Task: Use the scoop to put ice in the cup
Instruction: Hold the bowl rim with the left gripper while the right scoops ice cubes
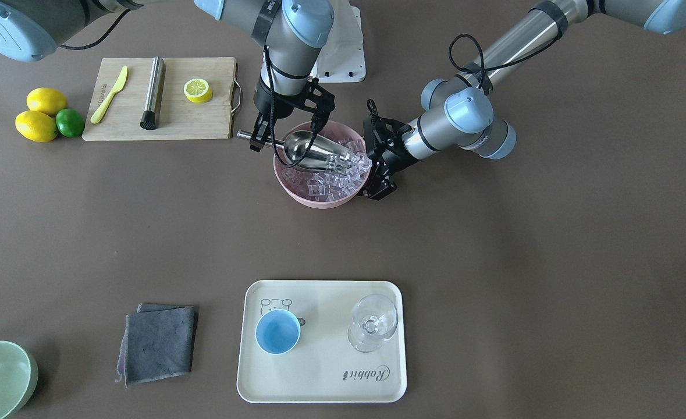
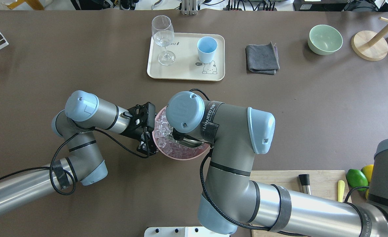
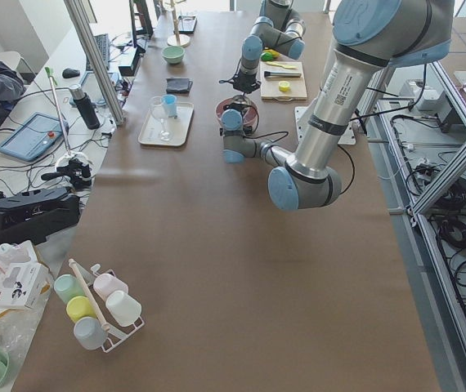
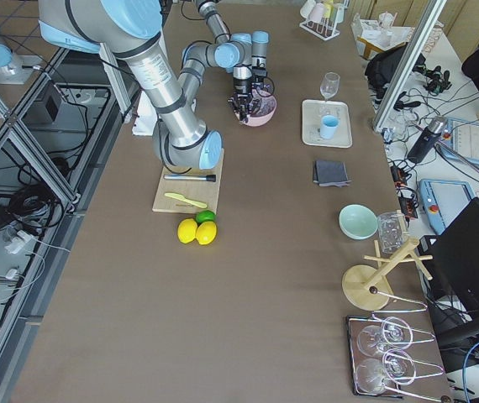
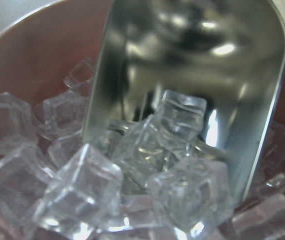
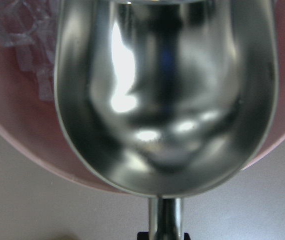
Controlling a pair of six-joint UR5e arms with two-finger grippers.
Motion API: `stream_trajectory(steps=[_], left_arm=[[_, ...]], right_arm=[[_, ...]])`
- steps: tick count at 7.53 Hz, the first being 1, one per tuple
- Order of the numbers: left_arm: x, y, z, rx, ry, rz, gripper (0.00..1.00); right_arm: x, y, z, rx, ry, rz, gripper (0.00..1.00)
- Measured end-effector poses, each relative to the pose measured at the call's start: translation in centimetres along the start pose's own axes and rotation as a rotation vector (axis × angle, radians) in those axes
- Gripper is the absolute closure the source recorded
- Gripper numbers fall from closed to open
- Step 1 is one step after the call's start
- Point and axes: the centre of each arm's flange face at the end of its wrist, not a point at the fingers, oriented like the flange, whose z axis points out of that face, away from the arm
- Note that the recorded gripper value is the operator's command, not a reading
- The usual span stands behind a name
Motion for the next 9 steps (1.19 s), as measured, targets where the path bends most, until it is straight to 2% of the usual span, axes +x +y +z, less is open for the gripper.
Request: stream_trajectory(steps=[9], left_arm=[[0.1,-0.1,0.1,-0.022,0.012,-0.006,0.02]], right_arm=[[-0.1,1.6,-0.3,0.133,0.002,0.086,1.0]])
